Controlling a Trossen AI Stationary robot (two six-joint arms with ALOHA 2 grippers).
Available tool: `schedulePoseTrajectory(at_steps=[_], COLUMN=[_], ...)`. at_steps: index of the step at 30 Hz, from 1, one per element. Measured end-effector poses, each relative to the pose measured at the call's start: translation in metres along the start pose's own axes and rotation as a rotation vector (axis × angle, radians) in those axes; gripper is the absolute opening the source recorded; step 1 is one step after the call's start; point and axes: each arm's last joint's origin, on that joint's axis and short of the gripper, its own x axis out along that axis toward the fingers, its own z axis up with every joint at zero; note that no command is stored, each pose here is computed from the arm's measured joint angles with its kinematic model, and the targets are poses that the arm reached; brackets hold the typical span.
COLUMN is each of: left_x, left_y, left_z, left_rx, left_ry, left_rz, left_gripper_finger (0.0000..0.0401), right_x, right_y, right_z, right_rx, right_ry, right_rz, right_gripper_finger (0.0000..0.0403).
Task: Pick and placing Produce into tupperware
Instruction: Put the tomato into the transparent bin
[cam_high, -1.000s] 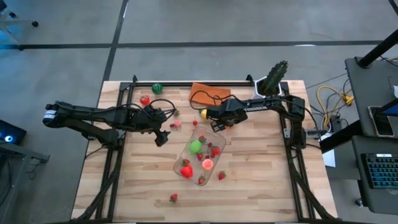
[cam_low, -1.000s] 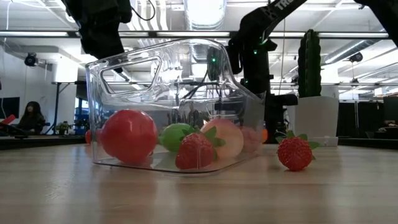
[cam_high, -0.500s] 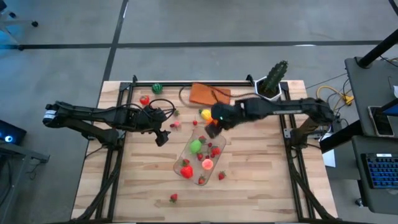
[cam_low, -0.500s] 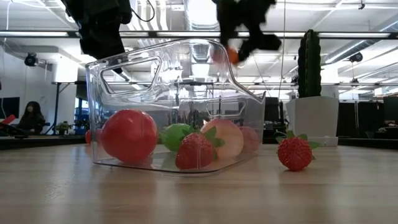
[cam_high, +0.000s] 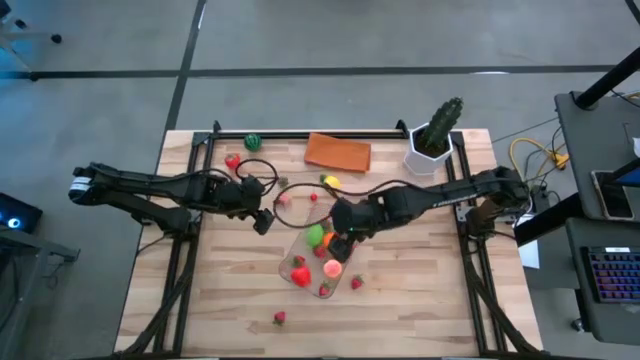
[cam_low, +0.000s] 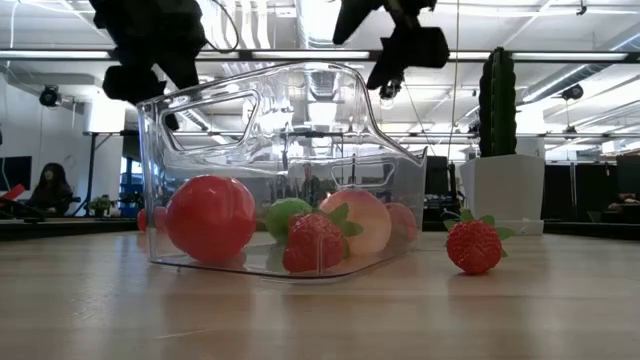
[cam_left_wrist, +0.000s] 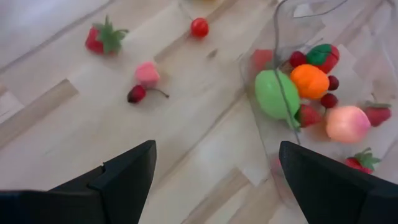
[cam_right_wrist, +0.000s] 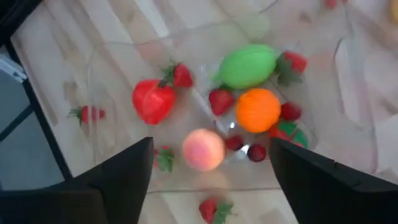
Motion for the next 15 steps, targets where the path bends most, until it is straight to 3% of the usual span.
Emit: schedulePoseTrajectory(at_steps=[6, 8, 11, 15], left_x=[0.002, 0.004, 0.007, 0.009], left_y=[0.002, 0.008, 0.03, 0.068], left_z=[0.001, 0.005, 0.011, 0.024], left_rx=[0.024, -0.039, -0.187, -0.288], left_ry=[-0.043, -0.04, -0.008, -0.057], left_rz=[0.052, 0.087, 0.225, 0.479], left_gripper_finger=[0.0325, 0.0325, 0.0325, 0.0325], right_x=[-0.035, -0.051, -0.067, -0.083], right_y=[0.001, -0.001, -0.008, -0.015], right_z=[0.015, 0.021, 0.031, 0.041], right_rx=[0.0, 0.03, 0.098, 0.123], right_ry=[-0.183, -0.232, -0.242, -0.255], right_rz=[-0.085, -0.119, -0.155, -0.182], right_gripper_finger=[0.0338, 0.0342, 0.0342, 0.0336])
